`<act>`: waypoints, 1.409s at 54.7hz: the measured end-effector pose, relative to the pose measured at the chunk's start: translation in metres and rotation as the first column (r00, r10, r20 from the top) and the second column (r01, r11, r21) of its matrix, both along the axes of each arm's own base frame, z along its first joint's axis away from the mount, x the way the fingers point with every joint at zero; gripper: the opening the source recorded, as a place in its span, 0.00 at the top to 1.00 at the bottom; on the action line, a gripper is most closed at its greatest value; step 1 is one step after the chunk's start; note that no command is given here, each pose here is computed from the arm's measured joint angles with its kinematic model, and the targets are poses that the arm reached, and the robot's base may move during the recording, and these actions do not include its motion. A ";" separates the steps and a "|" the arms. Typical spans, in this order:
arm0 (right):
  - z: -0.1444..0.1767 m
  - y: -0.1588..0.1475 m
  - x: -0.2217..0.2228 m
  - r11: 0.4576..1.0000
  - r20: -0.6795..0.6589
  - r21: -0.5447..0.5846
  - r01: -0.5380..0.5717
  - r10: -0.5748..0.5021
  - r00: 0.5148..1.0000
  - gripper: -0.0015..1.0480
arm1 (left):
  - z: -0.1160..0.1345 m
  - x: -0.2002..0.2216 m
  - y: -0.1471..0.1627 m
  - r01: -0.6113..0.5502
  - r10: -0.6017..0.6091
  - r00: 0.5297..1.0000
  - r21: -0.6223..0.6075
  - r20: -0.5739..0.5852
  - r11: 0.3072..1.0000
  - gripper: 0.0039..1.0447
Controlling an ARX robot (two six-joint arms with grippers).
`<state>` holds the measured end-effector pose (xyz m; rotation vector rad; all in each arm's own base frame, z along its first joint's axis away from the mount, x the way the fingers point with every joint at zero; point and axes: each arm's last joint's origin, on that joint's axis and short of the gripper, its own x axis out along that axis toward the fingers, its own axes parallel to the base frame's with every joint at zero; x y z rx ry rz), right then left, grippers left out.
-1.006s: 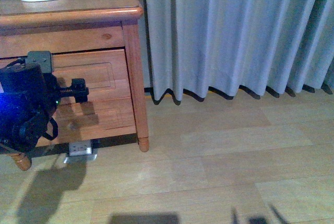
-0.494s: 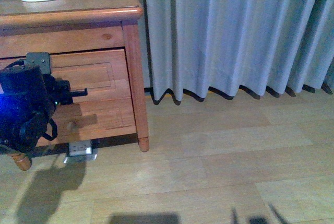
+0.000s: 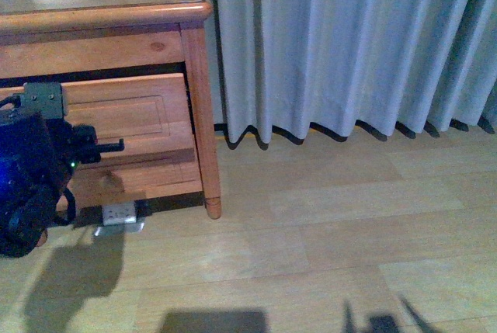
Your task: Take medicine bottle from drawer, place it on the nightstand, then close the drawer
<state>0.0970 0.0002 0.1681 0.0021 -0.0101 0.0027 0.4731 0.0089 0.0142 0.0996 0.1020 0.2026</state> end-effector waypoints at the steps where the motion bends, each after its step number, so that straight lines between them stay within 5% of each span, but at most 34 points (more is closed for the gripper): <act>1: 0.000 0.000 0.000 1.000 0.000 0.000 0.000 0.000 1.000 0.07 | -0.001 -0.009 0.000 0.000 0.000 1.000 0.003 -0.001 1.000 0.77; 14: 0.000 0.000 0.000 1.000 0.000 0.000 0.000 0.000 1.000 0.07 | -0.007 -0.073 -0.005 0.018 -0.017 0.999 0.019 -0.036 1.000 0.77; 65: 0.000 0.000 0.000 1.000 0.000 0.000 0.000 0.000 1.000 0.07 | -0.006 -0.074 -0.006 0.023 -0.022 0.999 0.011 -0.033 1.000 0.77; 77: 0.000 0.000 0.000 1.000 0.000 0.000 0.000 0.000 1.000 0.07 | 0.020 -0.190 -0.006 0.093 -0.089 0.948 -0.003 -0.305 0.996 0.77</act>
